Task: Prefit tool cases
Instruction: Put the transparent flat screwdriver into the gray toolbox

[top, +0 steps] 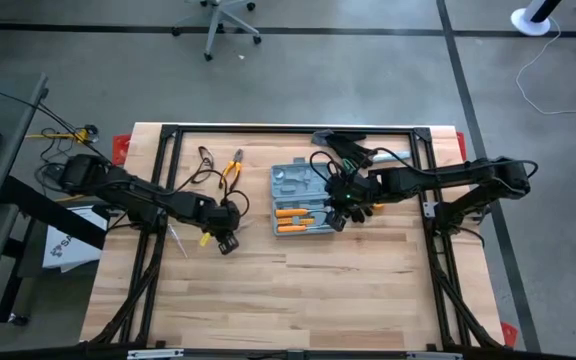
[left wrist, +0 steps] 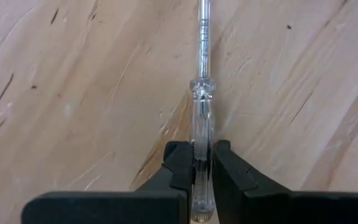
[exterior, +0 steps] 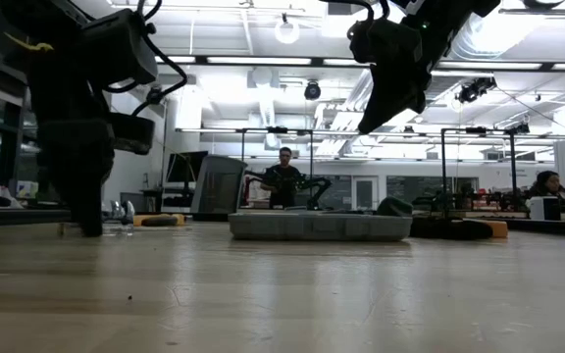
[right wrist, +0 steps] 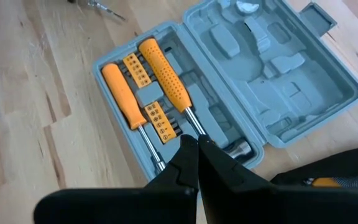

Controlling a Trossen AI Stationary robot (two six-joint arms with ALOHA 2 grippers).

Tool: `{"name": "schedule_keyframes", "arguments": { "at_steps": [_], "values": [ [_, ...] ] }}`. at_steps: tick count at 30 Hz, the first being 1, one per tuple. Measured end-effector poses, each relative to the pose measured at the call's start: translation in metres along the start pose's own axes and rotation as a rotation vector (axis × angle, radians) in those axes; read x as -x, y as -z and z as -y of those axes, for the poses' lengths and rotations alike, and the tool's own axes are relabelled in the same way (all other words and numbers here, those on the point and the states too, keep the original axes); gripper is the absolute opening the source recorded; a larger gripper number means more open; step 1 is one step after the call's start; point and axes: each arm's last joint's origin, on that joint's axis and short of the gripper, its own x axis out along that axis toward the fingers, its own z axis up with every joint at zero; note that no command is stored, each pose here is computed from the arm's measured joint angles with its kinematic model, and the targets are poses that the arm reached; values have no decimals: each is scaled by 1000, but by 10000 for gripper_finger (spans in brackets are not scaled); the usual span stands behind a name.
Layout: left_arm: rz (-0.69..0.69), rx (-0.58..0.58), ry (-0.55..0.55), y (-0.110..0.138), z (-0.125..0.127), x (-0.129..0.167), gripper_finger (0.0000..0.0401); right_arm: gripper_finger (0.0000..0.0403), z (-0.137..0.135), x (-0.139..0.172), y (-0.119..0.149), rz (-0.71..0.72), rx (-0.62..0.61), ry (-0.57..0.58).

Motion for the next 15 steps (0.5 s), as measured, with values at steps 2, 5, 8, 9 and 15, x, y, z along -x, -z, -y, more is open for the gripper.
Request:
{"name": "schedule_keyframes", "arguments": {
  "at_steps": [2,5,8,9,15],
  "values": [
    [22,18,11,-1,0,4,23,0,0,0,0,0,1,0],
    [55,45,15,0,-2,11,15,0,0,0,0,0,5,0],
    [108,64,49,-3,-1,20,5,0,0,0,0,0,5,0],
    [117,65,56,-3,-1,23,6,0,0,0,0,0,5,-1],
    [184,32,93,-14,6,36,5,0,1,5,-1,15,2,-6]
  ]
}}
